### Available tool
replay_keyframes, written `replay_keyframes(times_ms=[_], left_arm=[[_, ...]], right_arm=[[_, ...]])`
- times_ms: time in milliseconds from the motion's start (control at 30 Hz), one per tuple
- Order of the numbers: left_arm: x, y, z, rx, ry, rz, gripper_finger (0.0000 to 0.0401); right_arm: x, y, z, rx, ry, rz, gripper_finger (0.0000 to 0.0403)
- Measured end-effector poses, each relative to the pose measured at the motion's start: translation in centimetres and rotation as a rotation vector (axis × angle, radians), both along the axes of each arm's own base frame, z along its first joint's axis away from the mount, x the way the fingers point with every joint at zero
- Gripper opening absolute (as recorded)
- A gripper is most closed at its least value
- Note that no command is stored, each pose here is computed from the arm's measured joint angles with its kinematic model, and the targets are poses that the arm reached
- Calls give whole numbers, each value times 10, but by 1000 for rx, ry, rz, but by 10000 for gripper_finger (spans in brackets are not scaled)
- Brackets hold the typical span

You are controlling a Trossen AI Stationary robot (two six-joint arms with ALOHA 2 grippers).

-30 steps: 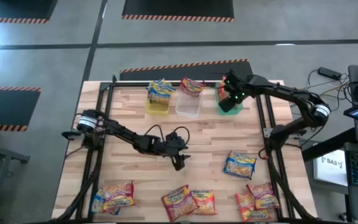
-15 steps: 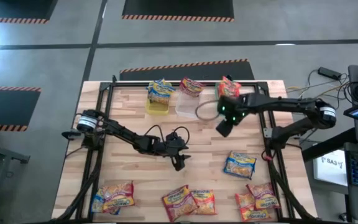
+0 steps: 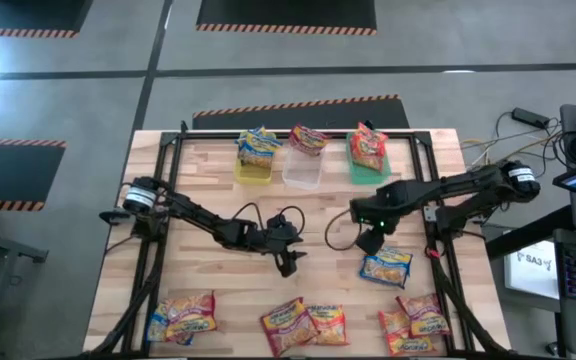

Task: Sort Maruchan noodles
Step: Put the right red noodle pack into the white bin

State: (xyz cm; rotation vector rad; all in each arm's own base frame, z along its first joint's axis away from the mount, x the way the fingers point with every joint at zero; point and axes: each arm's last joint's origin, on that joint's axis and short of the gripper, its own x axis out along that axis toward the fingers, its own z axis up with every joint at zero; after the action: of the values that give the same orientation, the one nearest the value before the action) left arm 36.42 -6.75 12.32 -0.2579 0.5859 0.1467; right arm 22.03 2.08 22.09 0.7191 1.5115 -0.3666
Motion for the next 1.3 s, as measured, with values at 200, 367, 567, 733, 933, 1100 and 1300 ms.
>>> replay_keyframes(times_ms=[200,367,567,733,933,1100,1300], left_arm=[[-2,-8,0,-1,1,-24,196],[-2,-9,0,5,2,-32,196],[-2,-9,0,19,3,-40,196],[-2,-9,0,21,3,-41,196],[-2,-9,0,25,0,-19,196],[-2,-7,0,53,2,-29,196],[0,0,0,93,6,-36,196]], right_arm=[[-7,30,-8,123,69,61,204],[-14,56,-8,159,109,96,195],[-28,87,-9,168,163,155,192],[-41,111,-7,192,136,409,191],[-47,123,-6,239,261,143,191],[-44,141,-13,237,319,-113,191],[-29,173,-20,341,240,-119,192]])
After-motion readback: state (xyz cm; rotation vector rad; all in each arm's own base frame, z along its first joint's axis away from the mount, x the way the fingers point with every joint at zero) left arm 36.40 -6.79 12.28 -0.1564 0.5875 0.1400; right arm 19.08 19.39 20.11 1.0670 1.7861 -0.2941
